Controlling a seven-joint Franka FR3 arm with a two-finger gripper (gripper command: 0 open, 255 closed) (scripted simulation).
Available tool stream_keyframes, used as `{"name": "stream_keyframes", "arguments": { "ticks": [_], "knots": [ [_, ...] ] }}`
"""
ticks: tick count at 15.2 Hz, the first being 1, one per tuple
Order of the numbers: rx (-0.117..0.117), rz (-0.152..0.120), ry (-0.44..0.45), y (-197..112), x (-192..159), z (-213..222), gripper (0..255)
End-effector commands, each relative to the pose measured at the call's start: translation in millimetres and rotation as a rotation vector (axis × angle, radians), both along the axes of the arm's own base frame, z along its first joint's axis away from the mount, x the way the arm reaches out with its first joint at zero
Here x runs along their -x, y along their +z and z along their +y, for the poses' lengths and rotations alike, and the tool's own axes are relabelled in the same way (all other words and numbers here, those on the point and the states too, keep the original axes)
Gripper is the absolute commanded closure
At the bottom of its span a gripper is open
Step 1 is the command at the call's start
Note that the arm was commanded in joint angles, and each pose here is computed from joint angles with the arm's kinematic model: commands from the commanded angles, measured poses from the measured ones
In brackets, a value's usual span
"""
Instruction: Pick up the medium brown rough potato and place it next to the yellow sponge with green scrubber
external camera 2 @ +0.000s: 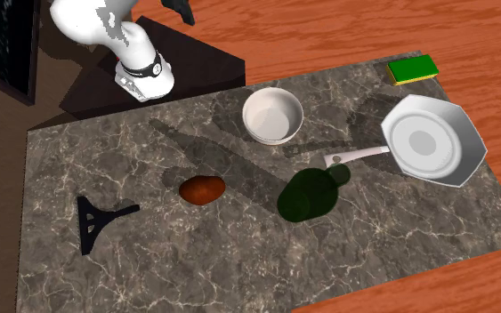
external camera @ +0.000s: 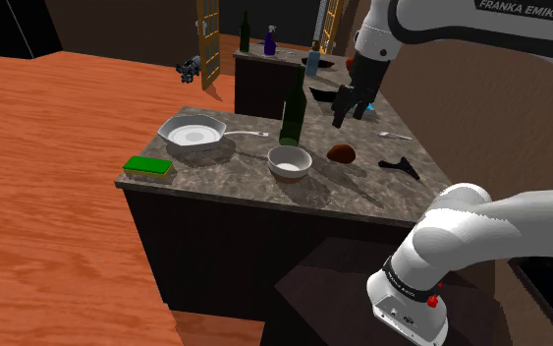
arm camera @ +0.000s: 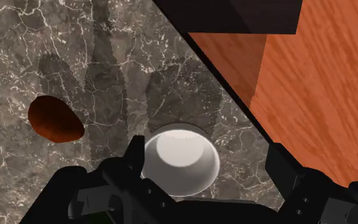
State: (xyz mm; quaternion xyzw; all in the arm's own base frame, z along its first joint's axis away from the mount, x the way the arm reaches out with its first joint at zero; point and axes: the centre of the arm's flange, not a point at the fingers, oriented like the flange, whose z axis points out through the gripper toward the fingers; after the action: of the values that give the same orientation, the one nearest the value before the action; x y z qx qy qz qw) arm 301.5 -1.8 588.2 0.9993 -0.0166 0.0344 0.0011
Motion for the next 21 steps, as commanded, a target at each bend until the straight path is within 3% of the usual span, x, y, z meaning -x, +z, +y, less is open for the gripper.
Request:
{"name": "stream_keyframes", "arguments": {
  "ticks": [1,11,21],
  "knots": [
    [0.0,0.0,0.0,0,0,0,0],
    [-0.106,0.045,0.257,-65,-33,-130,0],
    [-0.212,0.091,0.514,-145,-94,-241,0]
  ]
}}
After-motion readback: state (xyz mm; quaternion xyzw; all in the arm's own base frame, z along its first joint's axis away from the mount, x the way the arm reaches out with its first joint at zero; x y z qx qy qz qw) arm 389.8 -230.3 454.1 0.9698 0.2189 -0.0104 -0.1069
